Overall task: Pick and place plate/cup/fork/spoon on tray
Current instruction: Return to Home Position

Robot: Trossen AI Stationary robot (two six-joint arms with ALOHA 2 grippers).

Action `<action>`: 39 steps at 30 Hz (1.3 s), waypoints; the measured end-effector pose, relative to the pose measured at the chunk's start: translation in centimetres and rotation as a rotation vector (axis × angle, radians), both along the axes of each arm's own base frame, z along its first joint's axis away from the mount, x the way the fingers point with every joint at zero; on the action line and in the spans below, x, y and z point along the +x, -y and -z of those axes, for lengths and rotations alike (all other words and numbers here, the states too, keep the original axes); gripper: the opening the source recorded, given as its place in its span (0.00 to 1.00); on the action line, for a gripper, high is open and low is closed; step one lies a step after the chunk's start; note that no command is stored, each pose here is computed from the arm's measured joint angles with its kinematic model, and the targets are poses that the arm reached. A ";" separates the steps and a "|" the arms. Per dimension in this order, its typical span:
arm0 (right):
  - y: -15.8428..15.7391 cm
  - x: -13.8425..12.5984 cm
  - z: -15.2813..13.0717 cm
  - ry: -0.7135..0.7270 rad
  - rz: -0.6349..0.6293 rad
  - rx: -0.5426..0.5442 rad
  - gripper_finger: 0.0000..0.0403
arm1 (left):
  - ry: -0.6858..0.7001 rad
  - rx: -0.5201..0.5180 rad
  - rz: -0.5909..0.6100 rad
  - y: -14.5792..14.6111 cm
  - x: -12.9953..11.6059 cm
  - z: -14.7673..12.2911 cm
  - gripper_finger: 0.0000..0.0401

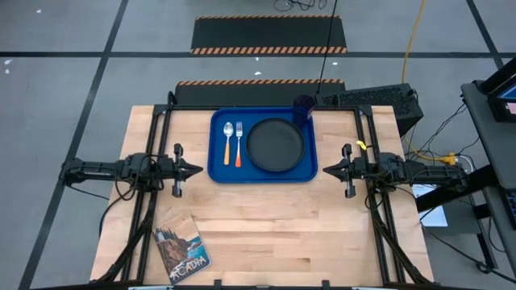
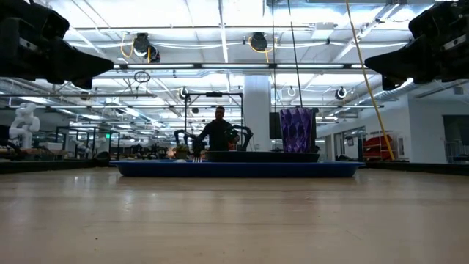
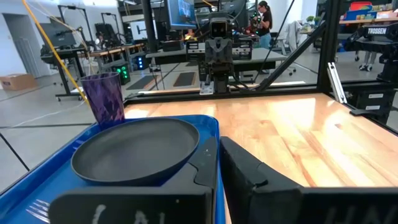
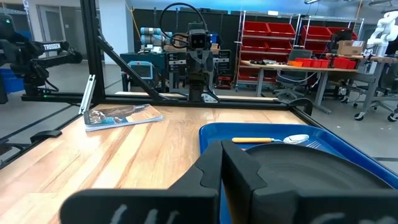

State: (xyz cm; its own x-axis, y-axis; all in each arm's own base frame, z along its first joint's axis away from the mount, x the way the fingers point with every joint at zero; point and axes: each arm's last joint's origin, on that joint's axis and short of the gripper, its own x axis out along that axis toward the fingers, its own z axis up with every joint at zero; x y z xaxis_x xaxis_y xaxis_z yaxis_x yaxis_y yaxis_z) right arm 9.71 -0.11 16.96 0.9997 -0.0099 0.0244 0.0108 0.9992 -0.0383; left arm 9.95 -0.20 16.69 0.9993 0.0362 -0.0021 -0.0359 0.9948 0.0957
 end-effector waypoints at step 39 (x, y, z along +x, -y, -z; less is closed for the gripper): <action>0.0 0.0 0.0 -0.001 0.000 0.000 0.00 | 0.001 -0.022 0.000 0.0 0.0 0.0 0.06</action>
